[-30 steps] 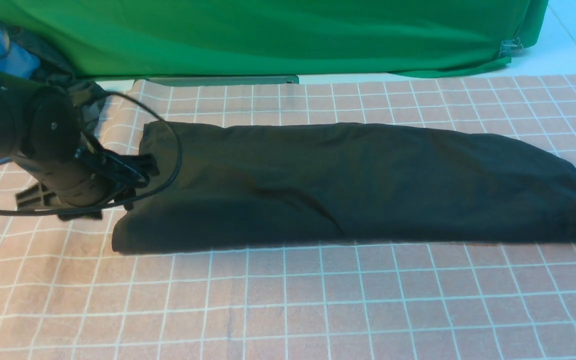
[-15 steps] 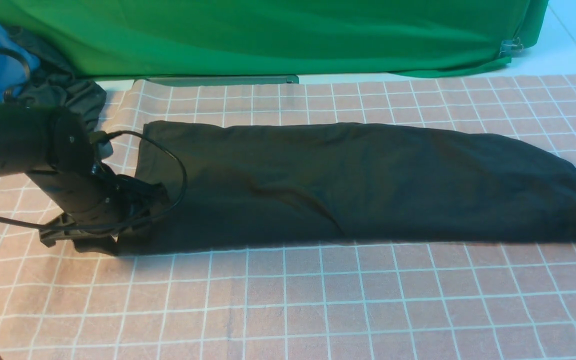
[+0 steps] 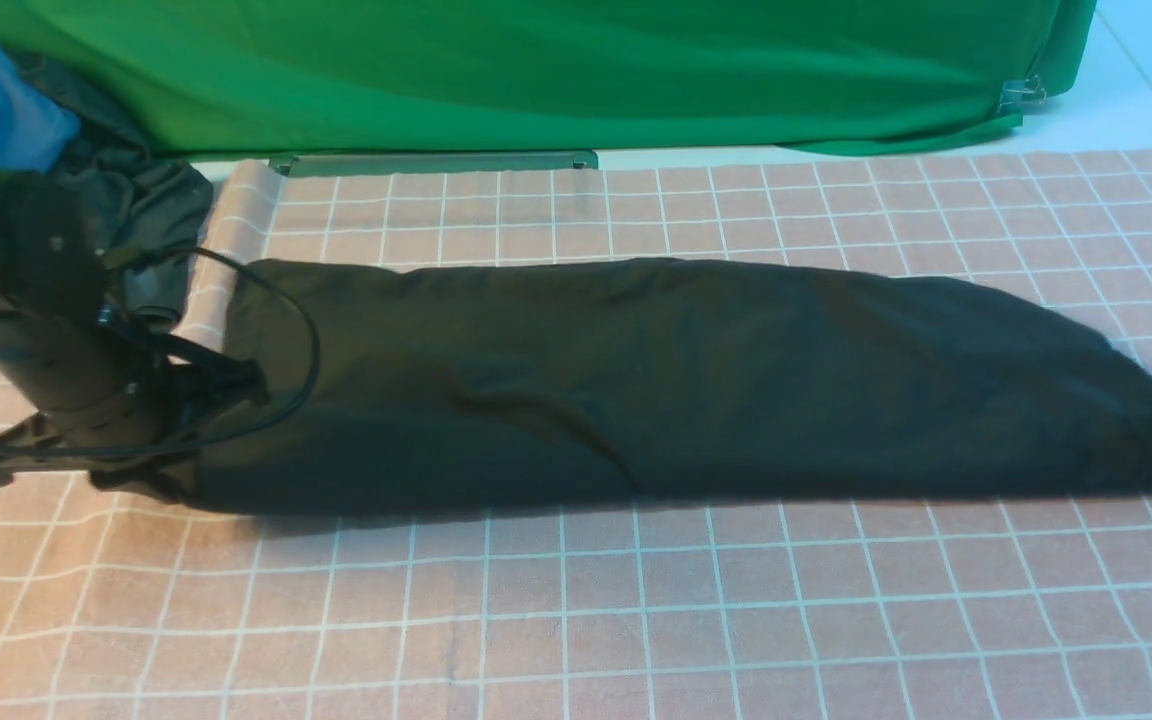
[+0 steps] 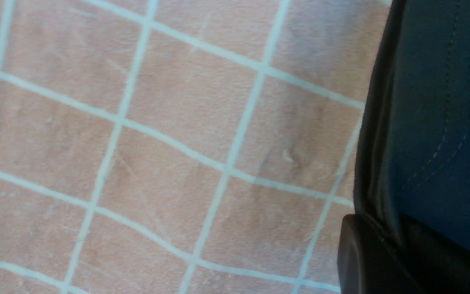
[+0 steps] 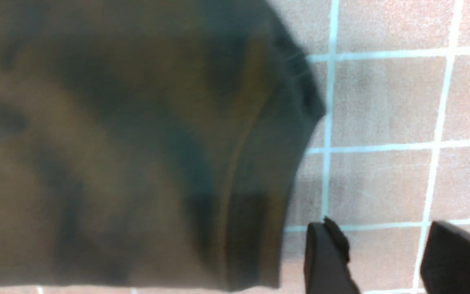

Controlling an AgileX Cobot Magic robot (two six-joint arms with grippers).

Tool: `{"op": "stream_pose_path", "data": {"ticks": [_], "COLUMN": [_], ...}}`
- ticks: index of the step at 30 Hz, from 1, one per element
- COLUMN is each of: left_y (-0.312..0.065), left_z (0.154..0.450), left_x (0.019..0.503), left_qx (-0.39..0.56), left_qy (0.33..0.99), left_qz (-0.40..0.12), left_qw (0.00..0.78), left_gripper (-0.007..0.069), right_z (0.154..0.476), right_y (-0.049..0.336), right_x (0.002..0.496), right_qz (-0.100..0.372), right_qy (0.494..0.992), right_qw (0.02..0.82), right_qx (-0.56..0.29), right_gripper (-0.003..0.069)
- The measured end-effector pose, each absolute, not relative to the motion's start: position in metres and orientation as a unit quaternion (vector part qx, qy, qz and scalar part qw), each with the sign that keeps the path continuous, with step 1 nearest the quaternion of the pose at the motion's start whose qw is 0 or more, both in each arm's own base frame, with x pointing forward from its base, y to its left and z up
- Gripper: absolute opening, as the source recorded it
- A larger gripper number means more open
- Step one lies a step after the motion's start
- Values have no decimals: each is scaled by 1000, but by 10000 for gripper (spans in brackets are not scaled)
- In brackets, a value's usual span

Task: Fold a long-sleeved shirt over a pink coffee tablecloth.
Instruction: 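Pull the folded dark garment lengthwise by its ends to straighten it flat on the table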

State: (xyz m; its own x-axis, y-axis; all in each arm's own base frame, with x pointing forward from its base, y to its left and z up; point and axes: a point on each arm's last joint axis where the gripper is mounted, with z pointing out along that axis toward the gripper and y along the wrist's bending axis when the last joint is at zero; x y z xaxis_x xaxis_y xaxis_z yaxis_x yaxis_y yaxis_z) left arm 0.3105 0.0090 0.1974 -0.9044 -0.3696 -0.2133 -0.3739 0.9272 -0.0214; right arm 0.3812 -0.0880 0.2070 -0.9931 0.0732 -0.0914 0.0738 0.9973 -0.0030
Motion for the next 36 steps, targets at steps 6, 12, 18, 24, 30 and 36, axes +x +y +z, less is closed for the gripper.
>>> {"op": "stream_pose_path", "data": {"ticks": [6,12,18,24,30,36], "left_y": [12,12,11,11,11,12], "left_z": [197,197,198,198,198,197], "left_x": [310,311,311,312,312,310], "left_qx": [-194,-195,-195,-194,-192,-190], "left_qy": [975,975,975,974,975,976], "left_qz": [11,11,9,8,8,11], "left_qw": [107,108,110,114,116,105], "left_gripper": [44,44,44,44,44,44], "right_z": [207,205,177,164,167,179], "right_y": [-76,-72,-71,-71,-75,-82], "right_x": [376,375,372,372,372,368], "right_qz": [61,82,92,97,76,30], "right_qy": [997,996,995,994,997,999], "right_qw": [14,5,-30,-43,-35,-30], "right_qx": [42,36,27,17,-2,-2], "right_gripper": [440,588,566,311,48,46]}}
